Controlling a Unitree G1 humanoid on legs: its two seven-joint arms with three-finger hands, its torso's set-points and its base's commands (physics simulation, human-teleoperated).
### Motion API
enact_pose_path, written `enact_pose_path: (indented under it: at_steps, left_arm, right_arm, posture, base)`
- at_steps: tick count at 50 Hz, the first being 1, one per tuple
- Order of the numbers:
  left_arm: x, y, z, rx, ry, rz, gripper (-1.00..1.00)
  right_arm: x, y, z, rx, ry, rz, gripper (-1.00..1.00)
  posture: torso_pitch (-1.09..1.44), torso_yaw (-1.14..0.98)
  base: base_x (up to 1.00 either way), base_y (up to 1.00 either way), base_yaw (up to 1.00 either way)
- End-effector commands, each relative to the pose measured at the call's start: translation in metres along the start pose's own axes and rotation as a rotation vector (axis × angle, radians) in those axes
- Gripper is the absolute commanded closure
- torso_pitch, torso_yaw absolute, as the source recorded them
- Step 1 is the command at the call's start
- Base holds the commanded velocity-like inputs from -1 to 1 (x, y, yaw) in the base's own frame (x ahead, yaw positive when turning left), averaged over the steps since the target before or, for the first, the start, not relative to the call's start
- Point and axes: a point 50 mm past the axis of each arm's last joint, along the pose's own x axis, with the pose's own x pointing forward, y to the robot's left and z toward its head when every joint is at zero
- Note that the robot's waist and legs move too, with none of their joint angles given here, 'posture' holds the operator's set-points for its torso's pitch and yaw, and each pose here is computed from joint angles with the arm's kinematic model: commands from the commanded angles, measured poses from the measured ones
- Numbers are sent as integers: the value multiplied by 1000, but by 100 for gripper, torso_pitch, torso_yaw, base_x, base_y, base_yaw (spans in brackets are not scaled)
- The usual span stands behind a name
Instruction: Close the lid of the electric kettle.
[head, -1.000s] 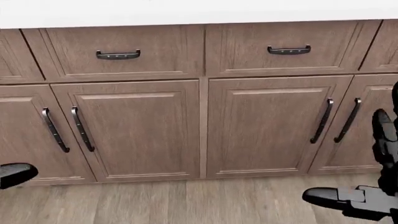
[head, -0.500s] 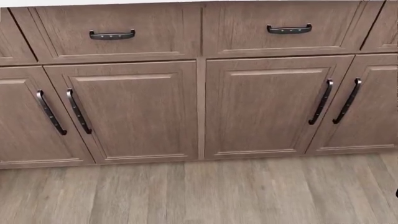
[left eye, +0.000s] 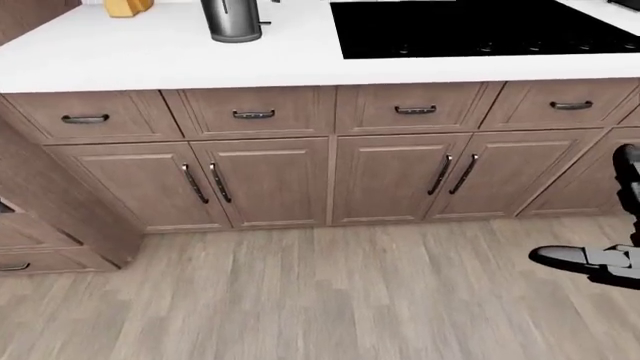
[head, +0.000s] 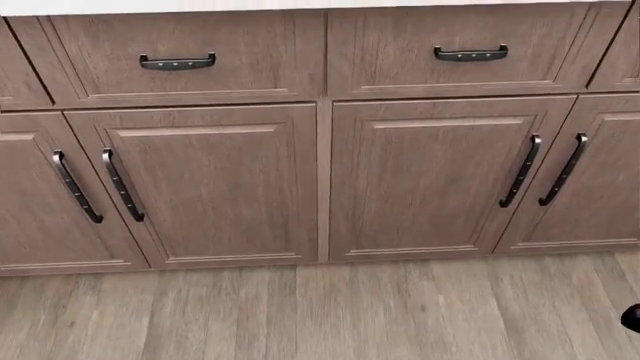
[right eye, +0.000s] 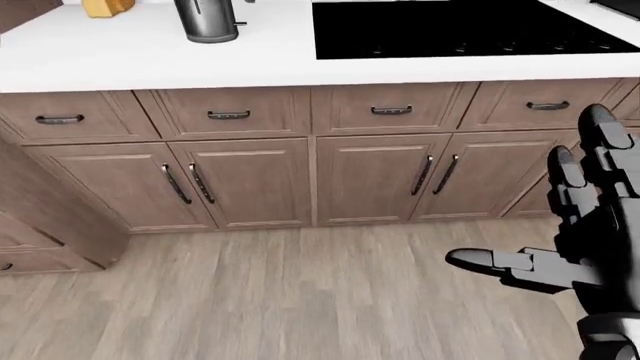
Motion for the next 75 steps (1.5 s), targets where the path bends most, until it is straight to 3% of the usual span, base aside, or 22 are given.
enact_pose_path:
  at_steps: [1, 75]
  left_arm:
    - [-1, 0, 10, 15, -65, 2, -100]
    - [1, -2, -3, 43, -41, 2, -100]
  right_arm:
    - [-1, -2, 9, -40, -65, -22, -96]
    - [1, 1, -1, -59, -39, -29, -96]
  posture:
    - [0, 0]
    - [0, 0]
  base:
    - [0, 0, 0]
    - [0, 25, 0]
